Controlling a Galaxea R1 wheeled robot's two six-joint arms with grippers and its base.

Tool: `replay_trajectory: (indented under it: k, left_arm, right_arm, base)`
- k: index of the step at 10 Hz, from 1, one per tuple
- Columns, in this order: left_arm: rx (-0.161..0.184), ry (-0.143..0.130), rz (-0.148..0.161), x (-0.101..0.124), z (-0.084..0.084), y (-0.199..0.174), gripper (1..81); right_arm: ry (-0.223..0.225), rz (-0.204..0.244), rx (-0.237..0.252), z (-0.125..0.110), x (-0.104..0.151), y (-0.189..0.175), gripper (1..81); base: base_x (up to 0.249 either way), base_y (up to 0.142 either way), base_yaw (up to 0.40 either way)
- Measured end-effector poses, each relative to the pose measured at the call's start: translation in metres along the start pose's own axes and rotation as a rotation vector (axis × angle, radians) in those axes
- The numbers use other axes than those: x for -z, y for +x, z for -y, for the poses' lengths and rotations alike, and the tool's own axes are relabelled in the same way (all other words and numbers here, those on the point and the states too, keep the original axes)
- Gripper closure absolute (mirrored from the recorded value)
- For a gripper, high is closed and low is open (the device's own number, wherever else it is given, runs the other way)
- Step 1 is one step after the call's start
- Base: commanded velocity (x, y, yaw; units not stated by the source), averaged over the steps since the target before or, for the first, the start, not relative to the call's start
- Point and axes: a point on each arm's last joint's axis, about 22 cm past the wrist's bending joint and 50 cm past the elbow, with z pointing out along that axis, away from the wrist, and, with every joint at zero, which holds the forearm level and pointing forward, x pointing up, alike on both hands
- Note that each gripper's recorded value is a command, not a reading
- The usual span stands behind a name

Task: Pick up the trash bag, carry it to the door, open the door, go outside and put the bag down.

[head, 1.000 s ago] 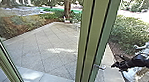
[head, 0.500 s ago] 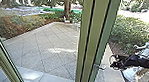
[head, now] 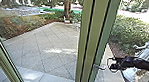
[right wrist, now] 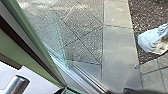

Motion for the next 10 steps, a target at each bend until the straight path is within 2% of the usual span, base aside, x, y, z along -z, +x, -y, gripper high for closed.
replay_trajectory:
  k: [2,4,7,10]
  left_arm:
    - [0.011,-0.001,0.000,0.000,-0.001,-0.001,81.1]
    - [0.026,0.000,-0.001,0.000,0.000,-0.001,81.1]
    - [0.040,0.001,0.001,0.000,0.001,-0.002,81.1]
    - [0.045,0.002,0.002,0.001,0.001,-0.002,81.1]
  right_arm:
    - [-0.035,0.002,0.008,-0.006,-0.012,0.009,1.0]
    - [-0.059,-0.016,0.018,-0.017,-0.022,0.022,1.0]
    - [-0.093,-0.091,0.032,-0.044,-0.035,0.050,1.0]
    - [-0.181,-0.169,0.097,-0.096,-0.034,0.077,1.0]
  base:
    - [0.000,0.000,0.000]
    - [0.000,0.000,0.000]
    - [0.000,0.000,0.000]
    - [0.000,0.000,0.000]
